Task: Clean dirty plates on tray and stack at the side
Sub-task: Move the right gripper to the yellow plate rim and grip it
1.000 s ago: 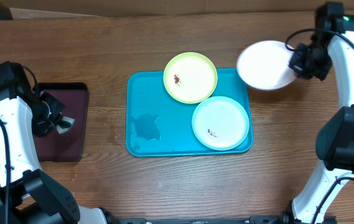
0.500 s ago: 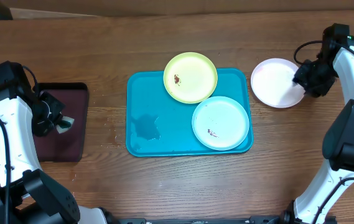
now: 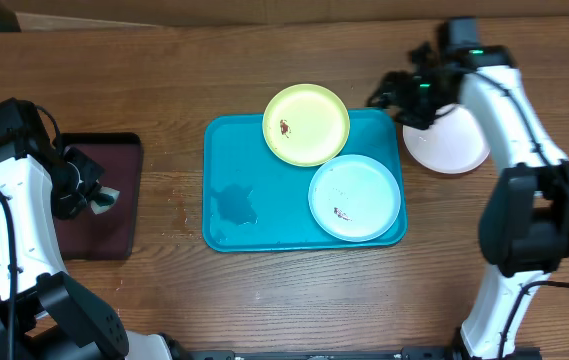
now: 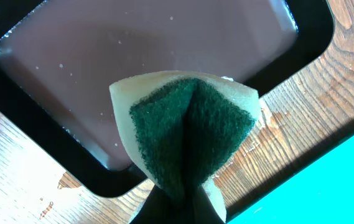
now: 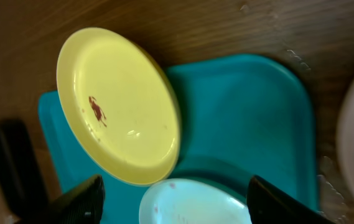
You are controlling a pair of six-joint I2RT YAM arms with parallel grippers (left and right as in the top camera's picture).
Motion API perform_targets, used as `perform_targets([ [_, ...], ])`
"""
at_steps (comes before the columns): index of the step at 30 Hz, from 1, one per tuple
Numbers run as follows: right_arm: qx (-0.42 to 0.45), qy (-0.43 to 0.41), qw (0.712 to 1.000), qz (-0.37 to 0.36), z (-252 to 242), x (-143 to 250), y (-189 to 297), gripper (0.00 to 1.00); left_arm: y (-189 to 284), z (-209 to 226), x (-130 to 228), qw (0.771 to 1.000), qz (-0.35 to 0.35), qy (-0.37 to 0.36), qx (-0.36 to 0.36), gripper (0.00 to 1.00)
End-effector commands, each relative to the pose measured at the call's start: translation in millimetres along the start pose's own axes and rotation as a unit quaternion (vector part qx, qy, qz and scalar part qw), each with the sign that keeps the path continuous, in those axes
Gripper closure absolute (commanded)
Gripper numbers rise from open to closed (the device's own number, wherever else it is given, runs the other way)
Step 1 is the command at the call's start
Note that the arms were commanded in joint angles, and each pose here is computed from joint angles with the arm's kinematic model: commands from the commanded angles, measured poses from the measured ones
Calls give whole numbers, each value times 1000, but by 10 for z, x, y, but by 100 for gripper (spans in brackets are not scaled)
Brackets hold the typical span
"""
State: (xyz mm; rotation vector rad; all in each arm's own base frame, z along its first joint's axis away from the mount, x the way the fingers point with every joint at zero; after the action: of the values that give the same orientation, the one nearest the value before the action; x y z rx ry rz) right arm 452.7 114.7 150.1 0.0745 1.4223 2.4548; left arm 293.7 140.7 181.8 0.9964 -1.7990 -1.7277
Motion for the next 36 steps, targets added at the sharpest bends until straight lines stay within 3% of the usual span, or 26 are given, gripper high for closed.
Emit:
perform_targets([
  [1, 97, 4, 992, -82, 212, -26, -70, 26, -6, -6, 5, 1000, 1, -12, 5, 96],
  [7, 183, 37, 970, -154, 383, 13, -294, 26, -5, -5, 2, 1000, 1, -20, 5, 96],
  [24, 178, 65, 976, -111, 116, -41, -943, 32, -5, -8, 3, 1000, 1, -20, 5, 96],
  [26, 178, 65, 976, -109, 106, -39, -959, 37, -5, -8, 3, 1000, 1, -20, 5, 96],
  [30, 179, 65, 976, -108, 106, -32, -964, 65, -4, -23, 3, 1000, 2, -20, 11, 96],
  [36, 180, 66, 976, -102, 95, -13, -985, 78, -4, -31, 6, 1000, 3, -20, 15, 96],
])
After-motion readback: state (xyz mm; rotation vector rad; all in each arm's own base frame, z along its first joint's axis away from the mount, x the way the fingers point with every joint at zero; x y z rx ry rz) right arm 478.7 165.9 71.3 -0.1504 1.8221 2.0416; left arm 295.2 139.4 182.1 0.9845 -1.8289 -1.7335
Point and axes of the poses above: each gripper's point midway between its finger pads, its own y axis back along the fingers, its own z axis along the line the jaws close on, x = y × z, the point moved 5 cm from there along y, back along the fingers, and after that the axes turned 5 degrees about -y, right-handed, at the moved point
